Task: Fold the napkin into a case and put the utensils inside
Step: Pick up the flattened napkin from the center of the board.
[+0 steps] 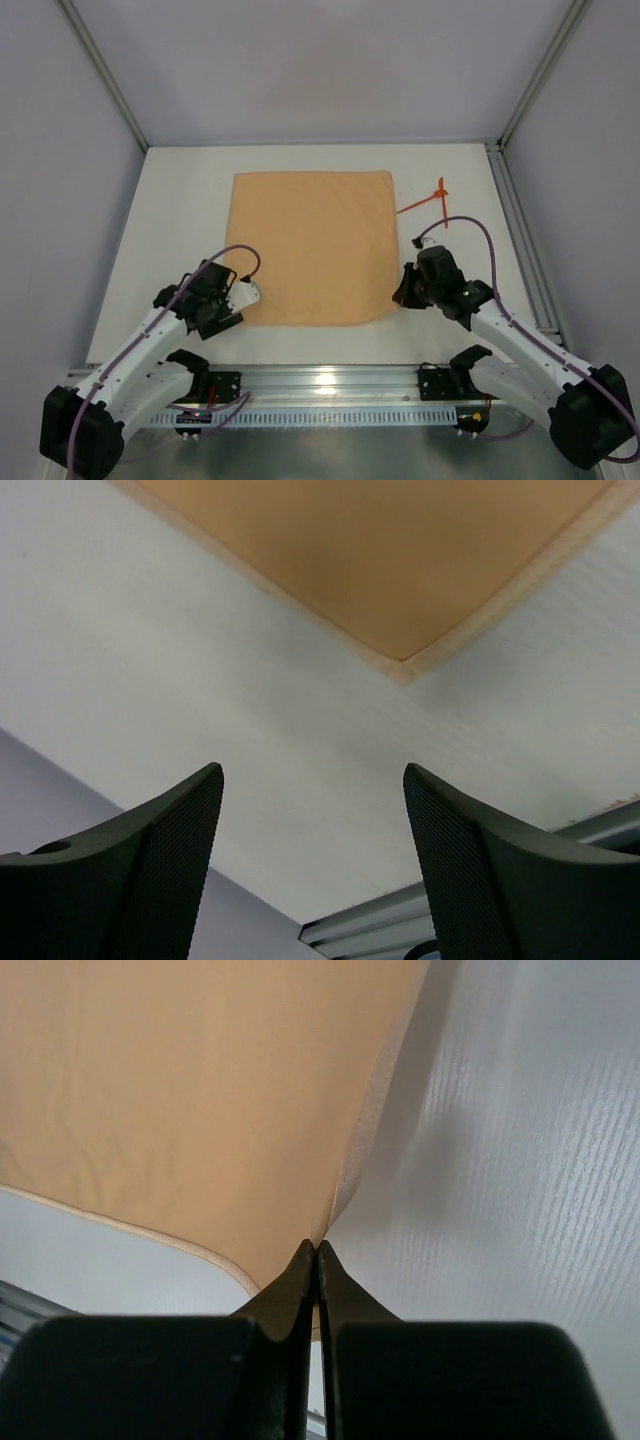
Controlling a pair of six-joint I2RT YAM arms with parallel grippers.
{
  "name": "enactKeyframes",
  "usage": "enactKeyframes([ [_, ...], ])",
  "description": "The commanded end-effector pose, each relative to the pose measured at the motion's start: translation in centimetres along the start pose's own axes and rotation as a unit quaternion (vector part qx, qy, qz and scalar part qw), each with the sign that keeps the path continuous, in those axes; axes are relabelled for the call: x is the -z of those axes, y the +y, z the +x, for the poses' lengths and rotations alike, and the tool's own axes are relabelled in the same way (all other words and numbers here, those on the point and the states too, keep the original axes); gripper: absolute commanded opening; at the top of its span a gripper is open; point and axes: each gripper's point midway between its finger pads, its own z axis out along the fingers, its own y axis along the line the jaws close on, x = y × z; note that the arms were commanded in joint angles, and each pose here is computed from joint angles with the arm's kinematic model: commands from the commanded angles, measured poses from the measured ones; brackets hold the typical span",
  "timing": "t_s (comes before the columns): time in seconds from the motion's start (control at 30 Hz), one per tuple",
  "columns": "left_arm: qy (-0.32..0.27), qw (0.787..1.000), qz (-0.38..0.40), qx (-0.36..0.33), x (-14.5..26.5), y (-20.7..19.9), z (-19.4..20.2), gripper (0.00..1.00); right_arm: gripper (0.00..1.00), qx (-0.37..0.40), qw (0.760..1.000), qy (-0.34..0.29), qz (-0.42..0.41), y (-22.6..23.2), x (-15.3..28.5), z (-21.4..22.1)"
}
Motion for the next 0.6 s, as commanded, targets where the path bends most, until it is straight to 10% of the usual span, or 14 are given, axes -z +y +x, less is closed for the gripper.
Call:
enactKeyframes([
  [0.0,-0.054,0.994,0.091,-0.015,1.2,-3.1,-2.1,0.76,0.03,-0.006,1.0,-0.016,-0.004,0.2,-0.7,-0.7],
  [0.57,-0.058,0.991,0.031,-0.113,-4.7,-2.6,-2.9,0.63,0.03,-0.006,1.0,0.003,0.029,-1.6,-1.6,-0.1],
])
